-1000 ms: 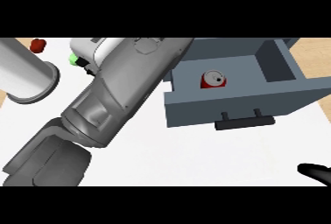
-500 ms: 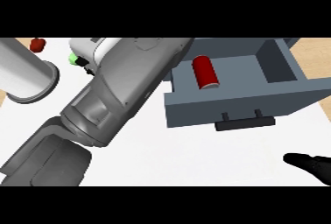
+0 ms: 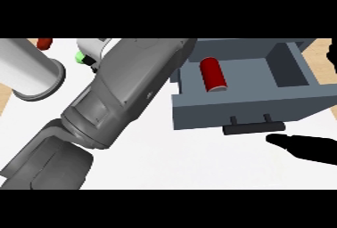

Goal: Pick up the can, place it into the drawer and close the drawer

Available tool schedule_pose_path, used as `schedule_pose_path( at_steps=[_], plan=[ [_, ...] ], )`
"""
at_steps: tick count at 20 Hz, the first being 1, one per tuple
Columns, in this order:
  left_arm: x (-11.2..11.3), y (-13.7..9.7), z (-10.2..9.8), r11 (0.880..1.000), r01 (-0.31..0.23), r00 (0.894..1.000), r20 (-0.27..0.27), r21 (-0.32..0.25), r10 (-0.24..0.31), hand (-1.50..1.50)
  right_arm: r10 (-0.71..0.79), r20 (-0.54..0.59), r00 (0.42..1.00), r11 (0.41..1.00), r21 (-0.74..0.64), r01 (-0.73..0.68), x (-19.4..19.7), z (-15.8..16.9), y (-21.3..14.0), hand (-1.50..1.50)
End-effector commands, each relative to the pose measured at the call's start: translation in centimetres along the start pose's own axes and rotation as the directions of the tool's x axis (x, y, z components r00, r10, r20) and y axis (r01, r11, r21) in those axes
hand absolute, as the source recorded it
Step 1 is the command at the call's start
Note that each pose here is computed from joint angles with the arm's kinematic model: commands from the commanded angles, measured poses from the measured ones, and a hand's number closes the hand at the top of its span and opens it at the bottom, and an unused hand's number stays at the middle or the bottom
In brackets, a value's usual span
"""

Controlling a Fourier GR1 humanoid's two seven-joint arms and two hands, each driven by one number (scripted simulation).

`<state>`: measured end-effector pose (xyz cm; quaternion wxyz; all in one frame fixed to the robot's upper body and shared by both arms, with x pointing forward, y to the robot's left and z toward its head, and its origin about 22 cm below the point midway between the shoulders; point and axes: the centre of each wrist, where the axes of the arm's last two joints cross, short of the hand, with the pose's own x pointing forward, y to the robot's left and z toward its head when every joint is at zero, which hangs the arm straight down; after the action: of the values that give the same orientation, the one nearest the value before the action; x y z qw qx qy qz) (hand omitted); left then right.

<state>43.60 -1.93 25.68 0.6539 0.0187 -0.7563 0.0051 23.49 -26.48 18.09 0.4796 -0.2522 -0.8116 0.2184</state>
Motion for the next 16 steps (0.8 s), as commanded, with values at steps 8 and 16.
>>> schedule_pose_path(
  at_steps=[8, 16],
  plan=[
    [0.3, -0.2, 0.0, 0.999, 0.049, 0.998, 0.033, 0.019, -0.05, -1.5, 0.292, 0.057, 0.955, 0.947, 0.12, -0.297, -3.3, -4.4, 6.8, -1.5],
    [1.3, 2.5, -1.4, 1.0, 0.005, 1.0, -0.008, -0.021, -0.005, -1.5, 0.445, 0.071, 0.893, 0.88, 0.15, -0.451, -7.3, -4.9, 12.7, -1.5]
  ],
)
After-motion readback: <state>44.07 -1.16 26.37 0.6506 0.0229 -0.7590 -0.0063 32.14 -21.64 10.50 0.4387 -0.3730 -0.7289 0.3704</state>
